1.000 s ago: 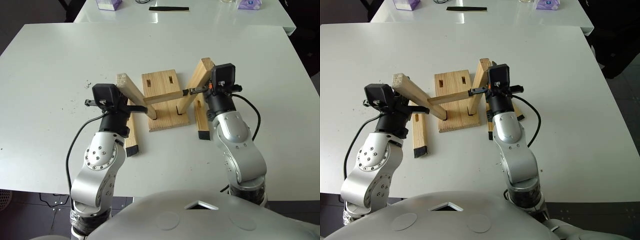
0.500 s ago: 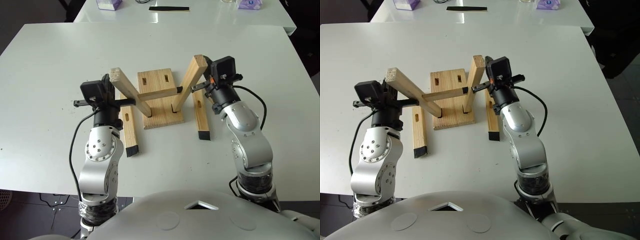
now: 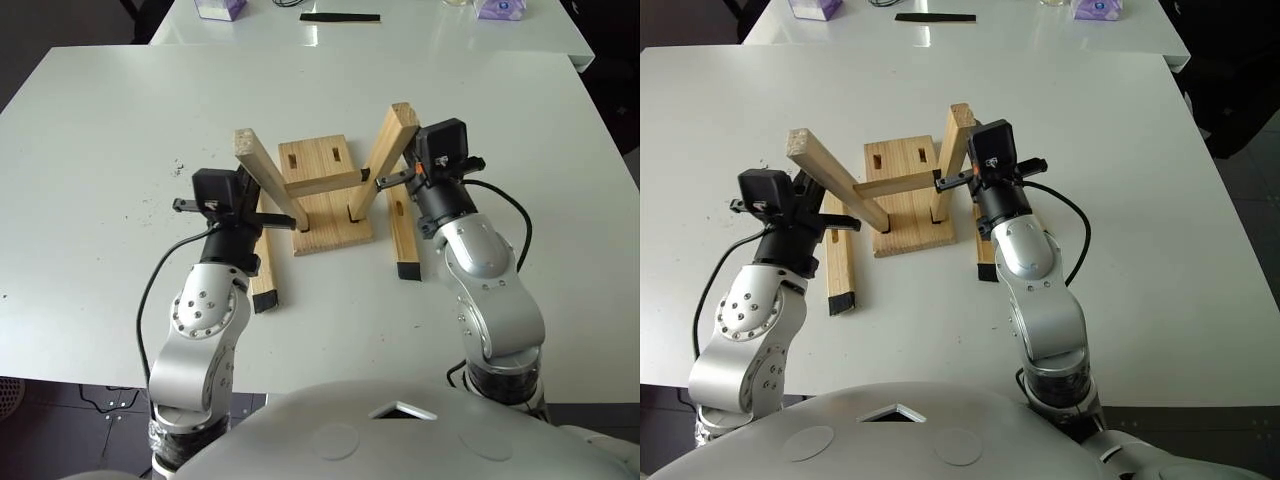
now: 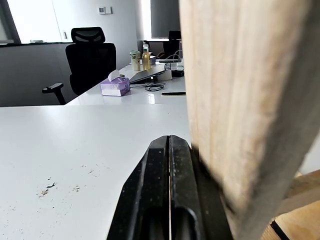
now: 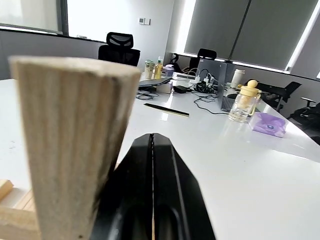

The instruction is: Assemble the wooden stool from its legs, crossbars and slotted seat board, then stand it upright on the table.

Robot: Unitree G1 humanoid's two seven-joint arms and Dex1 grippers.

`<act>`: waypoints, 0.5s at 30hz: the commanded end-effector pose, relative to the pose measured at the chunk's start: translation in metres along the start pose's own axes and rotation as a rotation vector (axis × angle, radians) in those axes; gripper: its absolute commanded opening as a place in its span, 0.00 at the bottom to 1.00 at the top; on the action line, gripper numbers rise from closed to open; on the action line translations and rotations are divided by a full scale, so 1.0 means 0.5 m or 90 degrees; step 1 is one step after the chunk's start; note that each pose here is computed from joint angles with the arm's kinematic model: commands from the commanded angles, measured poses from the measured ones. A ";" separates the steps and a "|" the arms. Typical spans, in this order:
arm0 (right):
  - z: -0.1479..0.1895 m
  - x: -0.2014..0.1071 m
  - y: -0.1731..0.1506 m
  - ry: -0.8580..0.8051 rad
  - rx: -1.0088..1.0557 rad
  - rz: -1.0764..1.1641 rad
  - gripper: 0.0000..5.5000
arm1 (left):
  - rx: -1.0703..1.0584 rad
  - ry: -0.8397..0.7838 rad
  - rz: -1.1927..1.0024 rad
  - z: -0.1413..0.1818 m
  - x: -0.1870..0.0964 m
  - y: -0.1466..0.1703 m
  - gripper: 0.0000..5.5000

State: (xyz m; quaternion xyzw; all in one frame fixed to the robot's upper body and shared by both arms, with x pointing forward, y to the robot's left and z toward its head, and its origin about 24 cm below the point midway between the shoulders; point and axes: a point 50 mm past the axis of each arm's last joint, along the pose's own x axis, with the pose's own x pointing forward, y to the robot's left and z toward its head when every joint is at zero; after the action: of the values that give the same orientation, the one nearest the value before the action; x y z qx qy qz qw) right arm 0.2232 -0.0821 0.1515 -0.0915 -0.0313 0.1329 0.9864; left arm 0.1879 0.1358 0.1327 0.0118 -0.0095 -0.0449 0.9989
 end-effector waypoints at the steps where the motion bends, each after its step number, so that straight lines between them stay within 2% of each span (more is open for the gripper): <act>1: -0.001 -0.020 0.113 0.006 0.008 0.297 0.00 | -0.042 0.021 -0.333 -0.001 -0.013 -0.138 0.00; 6: -0.011 -0.021 0.082 0.017 0.008 0.260 0.00 | 0.015 0.028 -0.203 -0.016 0.015 -0.062 0.00; 9: -0.018 -0.024 0.012 0.015 0.021 0.166 0.00 | 0.019 0.017 -0.117 -0.005 0.017 0.010 0.00; 12: -0.015 -0.026 -0.067 0.002 0.045 0.070 0.00 | -0.033 -0.004 -0.085 0.016 0.014 0.068 0.00; 15: 0.003 -0.007 -0.132 -0.028 0.074 0.051 0.00 | -0.102 -0.065 -0.053 0.058 0.014 0.134 0.00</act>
State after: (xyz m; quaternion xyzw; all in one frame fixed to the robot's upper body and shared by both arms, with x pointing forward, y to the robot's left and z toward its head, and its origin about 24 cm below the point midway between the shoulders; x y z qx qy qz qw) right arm 0.2245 -0.1284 0.1500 -0.0492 -0.0153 0.1774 0.9828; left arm 0.1977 0.1793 0.1440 -0.0393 -0.0165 -0.1036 0.9937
